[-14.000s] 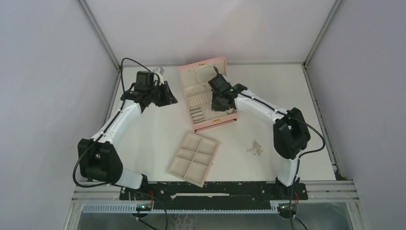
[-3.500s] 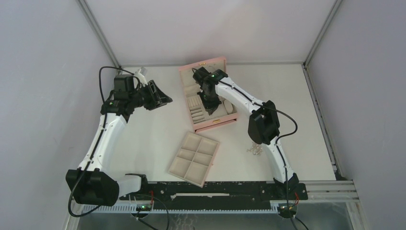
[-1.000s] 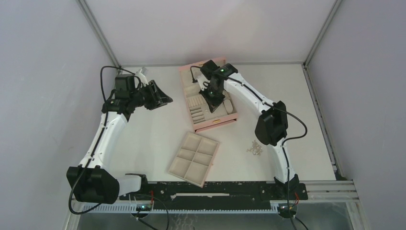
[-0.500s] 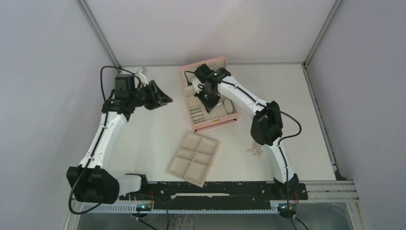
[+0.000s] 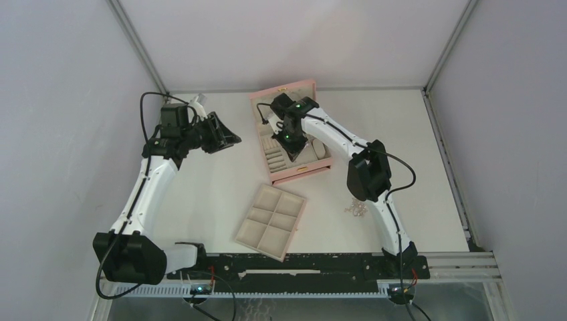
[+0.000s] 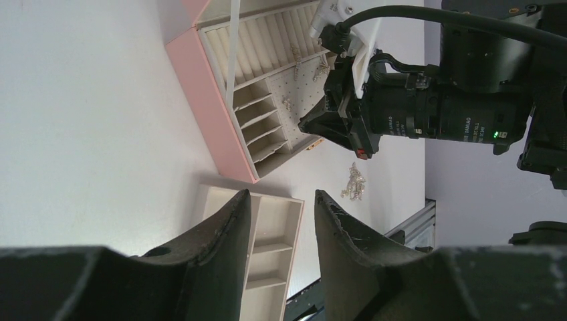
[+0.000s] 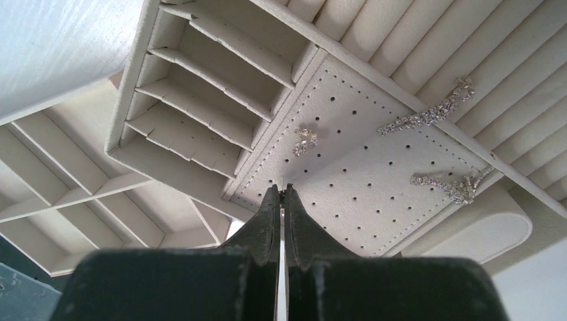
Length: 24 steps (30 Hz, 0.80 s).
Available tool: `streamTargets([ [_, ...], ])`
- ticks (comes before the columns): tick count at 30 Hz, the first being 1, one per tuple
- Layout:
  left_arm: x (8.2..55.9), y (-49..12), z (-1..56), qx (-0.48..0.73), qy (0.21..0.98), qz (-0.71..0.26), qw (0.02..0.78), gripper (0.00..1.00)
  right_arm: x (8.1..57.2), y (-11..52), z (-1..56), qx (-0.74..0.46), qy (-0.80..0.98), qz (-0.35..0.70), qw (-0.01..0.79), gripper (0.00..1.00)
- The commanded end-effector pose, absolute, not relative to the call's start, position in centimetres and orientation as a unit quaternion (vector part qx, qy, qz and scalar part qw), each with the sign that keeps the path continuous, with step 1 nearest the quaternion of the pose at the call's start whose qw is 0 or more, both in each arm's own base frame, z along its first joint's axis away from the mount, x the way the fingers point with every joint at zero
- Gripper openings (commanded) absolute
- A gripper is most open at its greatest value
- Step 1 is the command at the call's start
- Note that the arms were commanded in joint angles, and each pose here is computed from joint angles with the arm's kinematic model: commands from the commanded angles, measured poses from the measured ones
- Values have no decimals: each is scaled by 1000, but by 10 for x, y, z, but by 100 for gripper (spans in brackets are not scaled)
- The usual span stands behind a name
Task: Organize the mixed jewelry
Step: Place the jewelry in the jewelry box.
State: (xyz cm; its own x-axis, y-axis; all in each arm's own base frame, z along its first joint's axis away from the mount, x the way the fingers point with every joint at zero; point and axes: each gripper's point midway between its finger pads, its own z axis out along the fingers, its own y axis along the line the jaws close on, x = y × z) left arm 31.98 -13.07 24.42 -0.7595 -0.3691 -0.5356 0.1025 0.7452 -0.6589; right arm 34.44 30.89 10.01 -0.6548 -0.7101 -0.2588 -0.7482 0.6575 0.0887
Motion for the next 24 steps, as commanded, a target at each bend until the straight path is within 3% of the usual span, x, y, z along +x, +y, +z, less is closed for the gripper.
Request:
streamTargets([
  [1, 322, -131, 248, -62, 866, -352, 351, 45, 350, 314, 112, -412, 898, 95, 121, 0],
  [24, 322, -132, 249, -60, 865, -354, 351, 45, 344, 288, 109, -401, 908, 74, 99, 0],
])
